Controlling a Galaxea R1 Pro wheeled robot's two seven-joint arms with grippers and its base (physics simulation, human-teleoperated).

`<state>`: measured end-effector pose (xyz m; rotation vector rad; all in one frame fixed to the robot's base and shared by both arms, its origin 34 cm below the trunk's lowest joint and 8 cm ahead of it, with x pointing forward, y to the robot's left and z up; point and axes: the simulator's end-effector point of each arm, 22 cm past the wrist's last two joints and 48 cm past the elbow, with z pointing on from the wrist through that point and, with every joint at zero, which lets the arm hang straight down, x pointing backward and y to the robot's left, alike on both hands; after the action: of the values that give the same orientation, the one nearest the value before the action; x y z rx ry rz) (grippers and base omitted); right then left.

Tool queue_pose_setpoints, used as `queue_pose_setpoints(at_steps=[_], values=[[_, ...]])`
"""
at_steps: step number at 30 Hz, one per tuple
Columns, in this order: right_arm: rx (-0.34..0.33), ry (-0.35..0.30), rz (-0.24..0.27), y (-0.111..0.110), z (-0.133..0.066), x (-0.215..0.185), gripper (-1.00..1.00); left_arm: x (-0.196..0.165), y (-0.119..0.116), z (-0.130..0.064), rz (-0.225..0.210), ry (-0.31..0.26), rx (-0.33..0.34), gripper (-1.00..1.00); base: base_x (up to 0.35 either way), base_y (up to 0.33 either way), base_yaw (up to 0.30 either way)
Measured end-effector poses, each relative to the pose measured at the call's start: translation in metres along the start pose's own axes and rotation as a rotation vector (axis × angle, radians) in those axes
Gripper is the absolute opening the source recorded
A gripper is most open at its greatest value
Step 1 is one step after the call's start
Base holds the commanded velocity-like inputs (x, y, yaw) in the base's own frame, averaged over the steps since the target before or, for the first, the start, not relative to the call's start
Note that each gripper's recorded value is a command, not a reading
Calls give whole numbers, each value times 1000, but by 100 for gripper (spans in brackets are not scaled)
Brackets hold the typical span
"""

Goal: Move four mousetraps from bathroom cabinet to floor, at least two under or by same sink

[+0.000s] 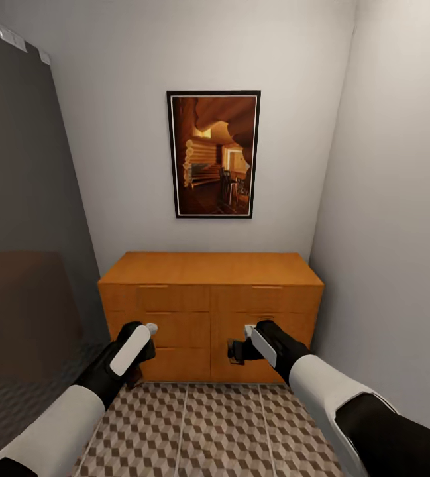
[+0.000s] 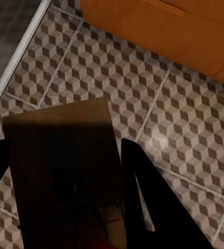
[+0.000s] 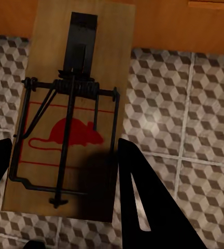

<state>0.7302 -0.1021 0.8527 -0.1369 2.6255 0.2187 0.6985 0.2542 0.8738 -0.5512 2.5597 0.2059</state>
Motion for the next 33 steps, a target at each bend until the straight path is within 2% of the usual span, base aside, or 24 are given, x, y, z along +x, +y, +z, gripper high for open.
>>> queue_pose_setpoints(at_steps=[7, 13, 18, 22, 28, 33], values=[[5, -20, 26, -7, 11, 27, -100, 24, 9, 11, -4, -29, -11, -100, 0, 0, 0], [8, -10, 35, -8, 15, 48, -100, 39, 14, 13, 12, -37, -23, -100, 0, 0, 0], [9, 5, 36, -8, 15, 62, -100, 51, 19, 16, -11, -53, -25, -100, 0, 0, 0], [14, 21, 21, -6, 16, 78, -100, 69, 29, 26, -27, -46, -39, -100, 0, 0, 0], [21, -47, 0, -3, 18, 84, -100, 90, 33, 43, -24, -54, -21, -100, 0, 0, 0], [23, -65, -3, -1, 17, 92, -100, 93, 39, 45, -13, -74, -27, -100, 0, 0, 0]])
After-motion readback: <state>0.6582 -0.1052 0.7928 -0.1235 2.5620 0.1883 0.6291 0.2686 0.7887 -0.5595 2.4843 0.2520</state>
